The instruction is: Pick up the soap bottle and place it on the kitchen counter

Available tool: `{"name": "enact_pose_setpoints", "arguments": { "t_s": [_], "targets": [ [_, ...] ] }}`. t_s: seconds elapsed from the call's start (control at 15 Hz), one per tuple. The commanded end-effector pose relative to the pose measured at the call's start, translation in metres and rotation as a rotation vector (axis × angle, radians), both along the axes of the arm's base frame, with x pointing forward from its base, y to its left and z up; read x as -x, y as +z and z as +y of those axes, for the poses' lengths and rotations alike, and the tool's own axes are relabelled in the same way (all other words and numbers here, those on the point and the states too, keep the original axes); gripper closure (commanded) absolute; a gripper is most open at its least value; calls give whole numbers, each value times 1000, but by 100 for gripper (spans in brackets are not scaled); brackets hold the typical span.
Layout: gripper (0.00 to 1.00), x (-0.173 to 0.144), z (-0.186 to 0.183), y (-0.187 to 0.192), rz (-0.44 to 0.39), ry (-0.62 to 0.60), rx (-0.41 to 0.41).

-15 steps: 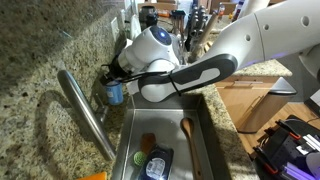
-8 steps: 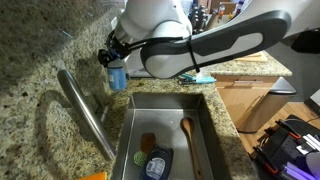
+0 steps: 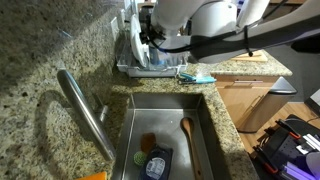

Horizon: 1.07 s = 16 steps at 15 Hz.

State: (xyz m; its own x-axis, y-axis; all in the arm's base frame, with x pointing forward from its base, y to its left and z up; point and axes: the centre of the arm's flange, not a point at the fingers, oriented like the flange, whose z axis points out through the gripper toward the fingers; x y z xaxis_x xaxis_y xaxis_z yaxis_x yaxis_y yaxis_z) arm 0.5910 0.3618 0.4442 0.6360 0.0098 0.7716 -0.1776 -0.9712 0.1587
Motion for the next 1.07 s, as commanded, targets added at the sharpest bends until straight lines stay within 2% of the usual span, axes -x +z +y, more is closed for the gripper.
{"name": "enact_pose_setpoints", "arguments": {
  "t_s": [0.0, 0.27, 0.47, 0.6, 0.67, 0.8, 1.0],
  "targets": [
    [57, 67, -52, -33, 43, -195, 64],
    [57, 121, -96, -69, 59, -445, 73],
    [57, 166, -129, -77, 63, -604, -25],
    [57, 188, -154, -85, 35, -695, -79],
    [57, 196, -169, -88, 2, -732, -109],
    [57, 201, -202, -88, -141, -763, -130],
    [57, 192, -259, -79, -353, -823, -183]
  ]
}}
